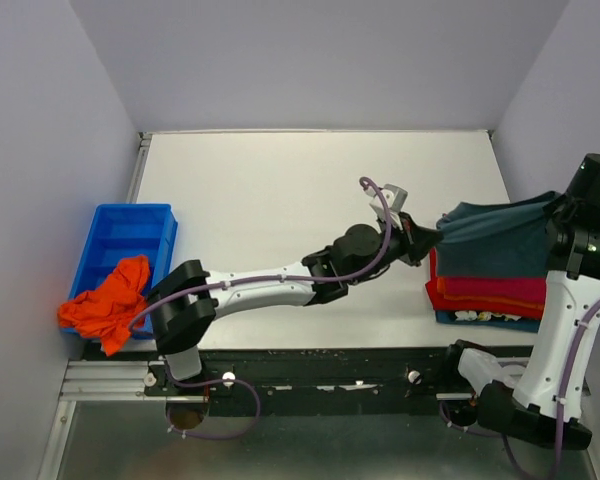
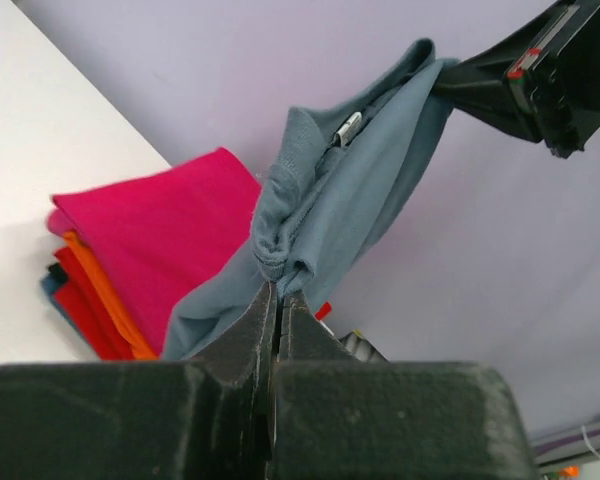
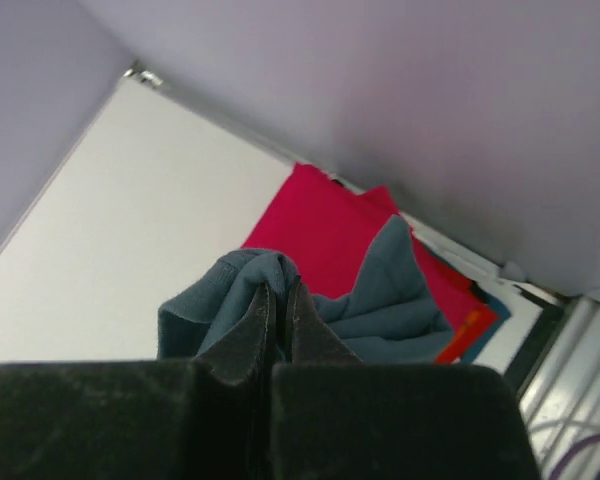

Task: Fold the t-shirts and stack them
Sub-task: Put the neatly folded tshirt into the corner of the board with both arms

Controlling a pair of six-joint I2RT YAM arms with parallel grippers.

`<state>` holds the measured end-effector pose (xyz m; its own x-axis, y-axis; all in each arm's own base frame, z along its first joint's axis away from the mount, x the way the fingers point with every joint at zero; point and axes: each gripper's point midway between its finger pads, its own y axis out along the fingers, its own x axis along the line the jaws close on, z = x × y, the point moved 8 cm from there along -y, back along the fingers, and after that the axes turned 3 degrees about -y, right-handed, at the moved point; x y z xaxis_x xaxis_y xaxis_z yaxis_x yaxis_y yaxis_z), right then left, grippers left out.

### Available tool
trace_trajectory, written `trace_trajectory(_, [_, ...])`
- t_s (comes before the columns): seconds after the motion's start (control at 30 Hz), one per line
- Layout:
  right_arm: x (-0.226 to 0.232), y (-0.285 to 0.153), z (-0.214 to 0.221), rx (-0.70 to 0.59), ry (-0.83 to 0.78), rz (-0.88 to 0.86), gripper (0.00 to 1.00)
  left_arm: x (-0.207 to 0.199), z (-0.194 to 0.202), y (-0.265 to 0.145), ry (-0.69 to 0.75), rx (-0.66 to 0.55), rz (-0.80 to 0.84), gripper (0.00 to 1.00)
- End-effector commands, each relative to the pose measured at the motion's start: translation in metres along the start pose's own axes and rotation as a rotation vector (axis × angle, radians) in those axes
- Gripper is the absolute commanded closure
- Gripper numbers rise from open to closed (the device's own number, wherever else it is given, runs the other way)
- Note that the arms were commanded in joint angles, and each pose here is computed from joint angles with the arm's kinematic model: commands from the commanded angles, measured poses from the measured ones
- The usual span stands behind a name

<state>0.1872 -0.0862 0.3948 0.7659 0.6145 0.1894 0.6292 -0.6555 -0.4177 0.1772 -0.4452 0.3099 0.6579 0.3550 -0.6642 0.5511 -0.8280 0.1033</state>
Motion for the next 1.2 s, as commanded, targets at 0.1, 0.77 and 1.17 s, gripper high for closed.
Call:
trace_trajectory(0.1, [-0.044,0.0,-0.02,-0.128,-0.003,0.315,0.99,-0.017,0.037,0.009,-0.03,-0.022,0.01,1.0])
trace_trajectory(0.77, [-0.039,0.087,0.02,0.035,-0.033,0.32,0.99,-0.007,0.059,0.047,-0.001,-0.033,-0.087,1.0])
trace_trajectory(1.17, [-0.016,0.152,0.034,0.118,-0.051,0.242,0.99,0.021,0.049,0.091,-0.029,-0.019,-0.073,1.0])
